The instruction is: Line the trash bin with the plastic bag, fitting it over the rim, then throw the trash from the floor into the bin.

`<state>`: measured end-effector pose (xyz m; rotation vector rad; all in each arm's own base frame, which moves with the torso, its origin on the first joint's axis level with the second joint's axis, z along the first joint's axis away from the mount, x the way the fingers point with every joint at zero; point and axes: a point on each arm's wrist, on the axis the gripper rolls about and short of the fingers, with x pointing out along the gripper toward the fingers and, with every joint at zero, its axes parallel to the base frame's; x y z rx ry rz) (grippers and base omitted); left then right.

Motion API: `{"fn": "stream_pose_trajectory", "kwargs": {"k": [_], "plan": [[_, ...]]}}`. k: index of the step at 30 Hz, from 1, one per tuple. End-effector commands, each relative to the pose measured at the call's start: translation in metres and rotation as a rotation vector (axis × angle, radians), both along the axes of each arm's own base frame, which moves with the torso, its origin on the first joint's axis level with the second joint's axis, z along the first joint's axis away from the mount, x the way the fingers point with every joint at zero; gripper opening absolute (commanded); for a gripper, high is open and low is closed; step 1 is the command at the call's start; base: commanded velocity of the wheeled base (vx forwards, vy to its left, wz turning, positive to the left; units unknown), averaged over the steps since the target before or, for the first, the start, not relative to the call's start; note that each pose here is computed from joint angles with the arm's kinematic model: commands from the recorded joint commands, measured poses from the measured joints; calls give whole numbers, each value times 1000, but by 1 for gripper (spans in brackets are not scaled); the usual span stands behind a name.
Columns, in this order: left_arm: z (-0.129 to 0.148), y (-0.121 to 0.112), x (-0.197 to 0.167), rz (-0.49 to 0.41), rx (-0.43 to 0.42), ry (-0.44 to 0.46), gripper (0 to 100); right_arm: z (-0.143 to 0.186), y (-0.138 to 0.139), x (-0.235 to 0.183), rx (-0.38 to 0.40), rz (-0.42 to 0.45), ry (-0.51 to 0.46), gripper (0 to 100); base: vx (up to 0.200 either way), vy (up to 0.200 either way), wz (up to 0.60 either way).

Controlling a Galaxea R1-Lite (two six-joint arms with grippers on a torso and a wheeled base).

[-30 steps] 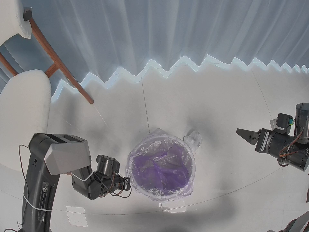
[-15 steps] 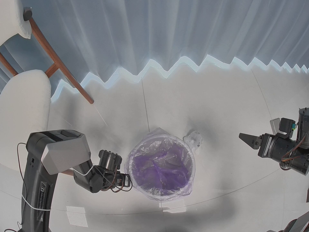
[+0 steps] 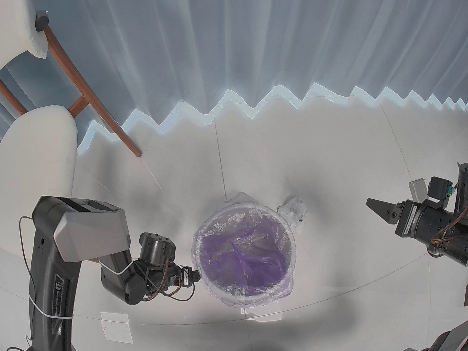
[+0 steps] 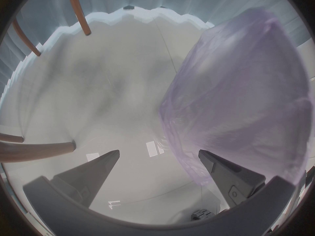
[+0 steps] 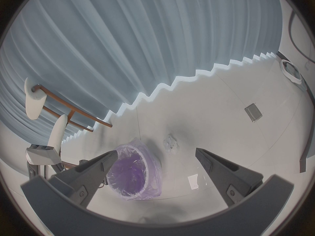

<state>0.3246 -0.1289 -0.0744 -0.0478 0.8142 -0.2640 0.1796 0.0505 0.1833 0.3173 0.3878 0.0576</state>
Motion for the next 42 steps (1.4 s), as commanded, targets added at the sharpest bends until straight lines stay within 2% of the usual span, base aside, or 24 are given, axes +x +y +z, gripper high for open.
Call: {"fn": "stream_pose_trajectory", "kwargs": {"k": [1,6,9,12,14,18,20,22,26,30,31,32,33,35,38,42], "plan": [[23,16,-42,-6,-21,-42,100,1,-1,-2,4,0,-9,100,0,0,0],[37,32,-90,-42,-71,-102,100,1,-1,-5,7,2,-14,100,0,0,0],[51,41,-108,-50,-84,-75,100,1,-2,-6,8,1,-14,100,0,0,0],[85,48,-113,-27,-149,-184,100,3,-2,-8,18,-2,-24,100,0,0,0],[97,51,-111,-25,-184,-230,100,5,-3,-10,32,-6,-31,100,0,0,0],[115,40,-106,-112,-255,-303,100,1,-4,-14,41,-9,-21,100,0,0,0],[117,31,-102,-143,-263,-309,100,1,-4,-16,42,-9,-22,100,0,0,0],[117,15,-94,-163,-244,-277,100,1,-6,-20,44,-9,-29,100,0,0,0],[132,-11,-71,-141,-192,-249,100,1,-7,-25,46,-8,-37,100,0,0,0],[146,-44,-57,-104,-186,-72,100,-3,-9,-30,44,-11,-33,100,0,0,0],[146,-44,-57,-104,-186,-72,100,-3,-9,-30,44,-11,-33,100,0,0,0],[150,-58,-55,-56,-200,37,100,-4,-10,-32,44,-10,-31,100,0,0,0],[151,-61,-54,-50,-201,49,100,-4,-10,-33,45,-10,-32,100,0,0,0],[162,-79,-47,4,-215,130,100,-9,-11,-37,42,-10,-22,100,0,0,0],[157,-92,-37,36,-215,173,100,-12,-13,-42,42,-12,-19,100,0,0,0],[120,-101,-32,85,-115,205,100,-14,-16,-47,50,-27,-21,100,0,0,0]]}}
